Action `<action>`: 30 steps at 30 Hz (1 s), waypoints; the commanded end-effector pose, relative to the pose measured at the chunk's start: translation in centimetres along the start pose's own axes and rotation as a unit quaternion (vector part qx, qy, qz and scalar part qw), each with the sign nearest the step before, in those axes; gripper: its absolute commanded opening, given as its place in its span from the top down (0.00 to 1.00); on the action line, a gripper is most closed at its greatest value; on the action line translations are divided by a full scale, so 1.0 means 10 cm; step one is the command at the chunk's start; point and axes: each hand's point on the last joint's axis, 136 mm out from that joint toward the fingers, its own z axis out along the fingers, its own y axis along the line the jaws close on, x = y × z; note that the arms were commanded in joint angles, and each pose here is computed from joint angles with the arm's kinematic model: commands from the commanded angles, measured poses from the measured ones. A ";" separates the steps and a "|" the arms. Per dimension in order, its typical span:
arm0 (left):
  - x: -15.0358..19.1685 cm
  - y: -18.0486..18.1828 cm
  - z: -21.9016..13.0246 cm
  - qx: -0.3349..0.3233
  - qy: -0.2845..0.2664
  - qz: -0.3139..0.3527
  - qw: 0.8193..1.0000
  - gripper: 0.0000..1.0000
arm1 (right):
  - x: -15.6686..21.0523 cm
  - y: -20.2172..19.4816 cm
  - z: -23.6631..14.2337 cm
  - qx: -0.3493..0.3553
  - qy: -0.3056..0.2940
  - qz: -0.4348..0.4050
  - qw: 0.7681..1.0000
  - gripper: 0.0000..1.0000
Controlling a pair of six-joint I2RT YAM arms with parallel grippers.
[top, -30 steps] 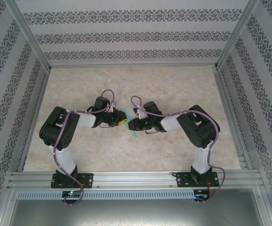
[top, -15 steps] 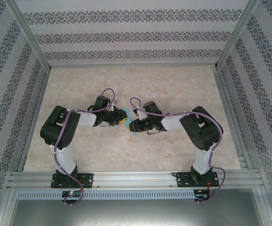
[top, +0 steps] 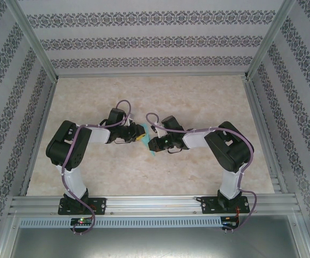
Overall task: Fold a paper plane with a square sheet of paper (pick it up from the middle)
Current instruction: Fold the wing for the fifth time at the center of the table.
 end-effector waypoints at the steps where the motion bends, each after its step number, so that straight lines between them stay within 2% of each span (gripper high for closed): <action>1: -0.03 -0.10 0.00 0.004 0.001 0.024 1.000 0.75 | 0.04 0.00 0.00 -0.013 -0.002 0.014 1.000 0.96; 5: -0.04 -0.22 -0.09 0.013 -0.010 0.047 0.999 0.74 | -0.09 0.10 -0.10 -0.058 -0.036 0.039 0.997 0.98; 11: 0.05 -0.28 -0.17 0.034 -0.016 0.070 0.997 0.72 | -0.14 0.15 -0.14 -0.080 -0.041 0.072 0.993 1.00; 21: 0.24 -0.22 -0.09 0.051 0.003 0.081 0.995 0.73 | -0.13 0.09 -0.11 -0.086 -0.026 0.123 0.988 1.00; 30: 0.23 -0.20 -0.02 0.048 0.005 0.082 0.995 0.74 | -0.03 -0.02 0.00 -0.062 -0.004 0.130 0.990 1.00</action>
